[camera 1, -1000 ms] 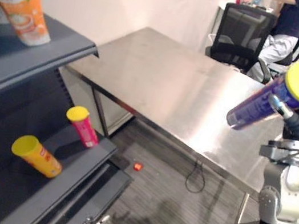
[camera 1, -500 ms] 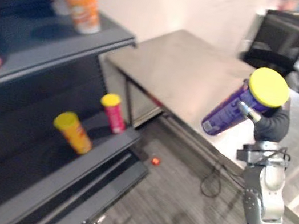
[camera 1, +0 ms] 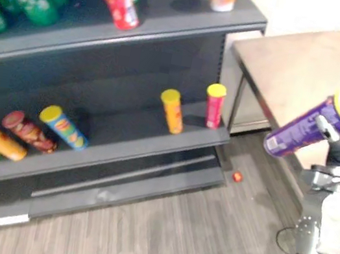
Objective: Put the gum and the chips on the shelf.
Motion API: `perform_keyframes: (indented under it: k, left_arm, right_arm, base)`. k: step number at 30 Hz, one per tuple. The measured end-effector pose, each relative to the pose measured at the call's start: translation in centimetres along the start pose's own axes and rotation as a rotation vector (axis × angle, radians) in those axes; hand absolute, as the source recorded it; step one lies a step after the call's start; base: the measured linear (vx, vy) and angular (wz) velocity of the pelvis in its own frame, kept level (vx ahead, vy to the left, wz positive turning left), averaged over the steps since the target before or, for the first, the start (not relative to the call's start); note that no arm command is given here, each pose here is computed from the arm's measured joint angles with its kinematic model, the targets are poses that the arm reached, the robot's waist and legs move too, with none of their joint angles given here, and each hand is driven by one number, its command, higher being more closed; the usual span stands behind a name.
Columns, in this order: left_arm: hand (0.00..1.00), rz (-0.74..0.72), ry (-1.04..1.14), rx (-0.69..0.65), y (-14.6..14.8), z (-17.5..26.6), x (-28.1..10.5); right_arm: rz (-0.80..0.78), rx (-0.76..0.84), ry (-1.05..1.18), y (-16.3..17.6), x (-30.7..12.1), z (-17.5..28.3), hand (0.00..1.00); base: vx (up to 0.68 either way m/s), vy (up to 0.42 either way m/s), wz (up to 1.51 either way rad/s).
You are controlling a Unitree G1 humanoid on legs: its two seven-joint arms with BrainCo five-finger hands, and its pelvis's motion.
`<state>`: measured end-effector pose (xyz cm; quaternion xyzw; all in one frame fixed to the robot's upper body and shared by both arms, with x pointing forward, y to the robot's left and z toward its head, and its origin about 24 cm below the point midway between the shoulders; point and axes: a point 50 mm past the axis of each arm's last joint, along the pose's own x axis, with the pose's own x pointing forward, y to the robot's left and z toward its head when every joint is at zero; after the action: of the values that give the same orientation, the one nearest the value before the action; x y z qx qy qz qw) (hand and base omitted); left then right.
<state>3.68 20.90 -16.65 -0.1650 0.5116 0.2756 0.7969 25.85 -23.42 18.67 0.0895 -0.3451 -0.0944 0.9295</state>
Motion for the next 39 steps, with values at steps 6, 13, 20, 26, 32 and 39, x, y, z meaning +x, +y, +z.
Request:
perform_keyframes:
  k: [6, 13, 20, 26, 32, 39]
  left_arm:
    - [0.00, 0.013, -0.009, 0.059, 0.6, 0.6, 0.2]
    - [0.00, 0.044, -0.058, 0.093, 1.8, 2.5, 0.4]
    - [0.00, 0.052, -0.054, 0.064, 2.0, 2.3, 0.4]
    - [0.00, 0.033, -0.062, 0.035, 1.3, 2.2, 0.4]
    - [0.00, 0.025, -0.115, 0.017, 1.3, 3.4, 0.4]
    - [0.00, 0.031, -0.135, 0.129, 2.2, 4.5, 0.5]
  right_arm:
    - [-0.050, 0.020, 0.007, -0.3, -0.8, -0.1, 1.00]
    - [-0.082, 0.002, 0.010, -0.3, -1.0, -0.4, 1.00]
    - [-0.074, 0.001, 0.028, -0.2, -1.4, -0.7, 1.00]
    - [-0.064, 0.008, 0.083, 0.1, -1.5, -1.9, 1.00]
    - [0.075, 0.016, 0.135, 2.9, -1.9, -3.1, 1.00]
    - [0.160, 0.007, 0.127, 3.9, -2.7, -2.6, 1.00]
  base:
    - [-0.12, 0.205, 0.46]
    - [-0.07, 0.153, 0.02]
    - [-0.03, 0.038, -0.06]
    - [0.07, 0.025, 0.19]
    - [-0.03, 0.106, 0.39]
    - [0.09, -0.004, 1.33]
